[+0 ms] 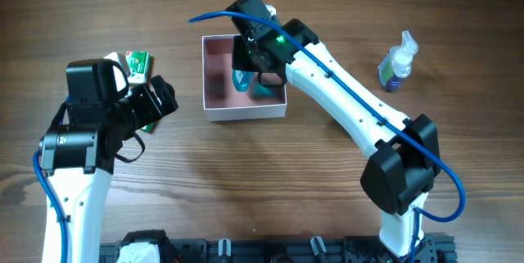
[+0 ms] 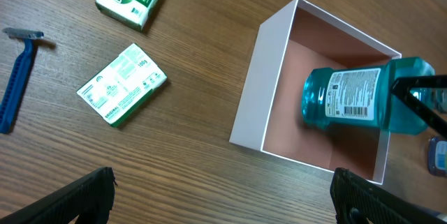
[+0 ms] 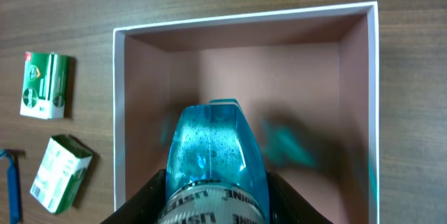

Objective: Pack container
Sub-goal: 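Carry the mouthwash bottle into the box and release it, then move the right gripper to the foam soap bottle and grasp it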

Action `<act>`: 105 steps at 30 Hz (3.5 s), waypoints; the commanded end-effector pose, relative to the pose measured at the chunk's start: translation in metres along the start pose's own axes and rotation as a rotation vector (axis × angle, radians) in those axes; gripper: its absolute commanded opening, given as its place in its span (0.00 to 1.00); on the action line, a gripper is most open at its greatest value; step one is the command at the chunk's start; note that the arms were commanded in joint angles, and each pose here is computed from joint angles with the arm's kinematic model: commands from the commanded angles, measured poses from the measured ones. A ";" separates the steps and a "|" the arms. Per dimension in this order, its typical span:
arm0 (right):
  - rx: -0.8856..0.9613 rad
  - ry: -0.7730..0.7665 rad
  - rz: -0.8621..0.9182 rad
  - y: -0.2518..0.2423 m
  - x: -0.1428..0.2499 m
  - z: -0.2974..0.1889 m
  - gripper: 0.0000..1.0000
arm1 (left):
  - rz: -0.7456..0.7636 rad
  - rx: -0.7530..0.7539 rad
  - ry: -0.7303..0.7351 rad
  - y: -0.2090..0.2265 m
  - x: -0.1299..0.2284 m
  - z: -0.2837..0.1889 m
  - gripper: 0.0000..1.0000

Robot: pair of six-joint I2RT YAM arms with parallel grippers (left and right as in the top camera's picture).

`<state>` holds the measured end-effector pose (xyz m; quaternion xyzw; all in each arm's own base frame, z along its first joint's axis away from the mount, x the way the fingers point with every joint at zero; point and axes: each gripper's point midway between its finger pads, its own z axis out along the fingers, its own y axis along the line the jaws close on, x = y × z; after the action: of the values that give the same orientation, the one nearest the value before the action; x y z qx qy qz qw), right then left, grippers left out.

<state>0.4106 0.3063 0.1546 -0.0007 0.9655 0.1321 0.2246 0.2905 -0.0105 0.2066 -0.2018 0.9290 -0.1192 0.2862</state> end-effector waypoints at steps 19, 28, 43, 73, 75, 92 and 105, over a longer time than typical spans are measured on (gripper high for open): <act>-0.018 -0.085 -0.035 0.006 -0.026 0.030 0.05 | 0.018 0.026 -0.015 -0.007 -0.005 -0.005 1.00; -0.002 -0.075 -0.050 0.002 -0.023 0.037 0.15 | 0.019 0.026 -0.016 -0.007 -0.005 -0.005 1.00; -0.013 -0.071 -0.104 0.005 -0.023 0.037 0.64 | 0.019 0.026 -0.016 -0.007 -0.005 -0.005 1.00; -0.104 0.004 -0.167 0.016 -0.008 -0.009 0.80 | 0.019 0.026 -0.016 -0.007 -0.006 -0.005 1.00; -0.096 -0.022 -0.166 0.012 -0.013 -0.027 0.82 | 0.019 0.026 -0.016 -0.007 -0.005 -0.005 1.00; 0.212 -0.122 0.104 -0.253 -0.062 -0.192 0.99 | 0.019 0.026 -0.016 -0.007 -0.005 -0.005 1.00; 0.271 0.086 -0.081 -0.330 -0.032 -0.163 1.00 | 0.020 0.029 -0.023 -0.008 -0.007 -0.005 1.00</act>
<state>0.3846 -0.0605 0.2508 0.0531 0.9749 -0.0157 0.2157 0.2915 -0.0105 0.2073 -0.2015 0.9283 -0.1196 0.2885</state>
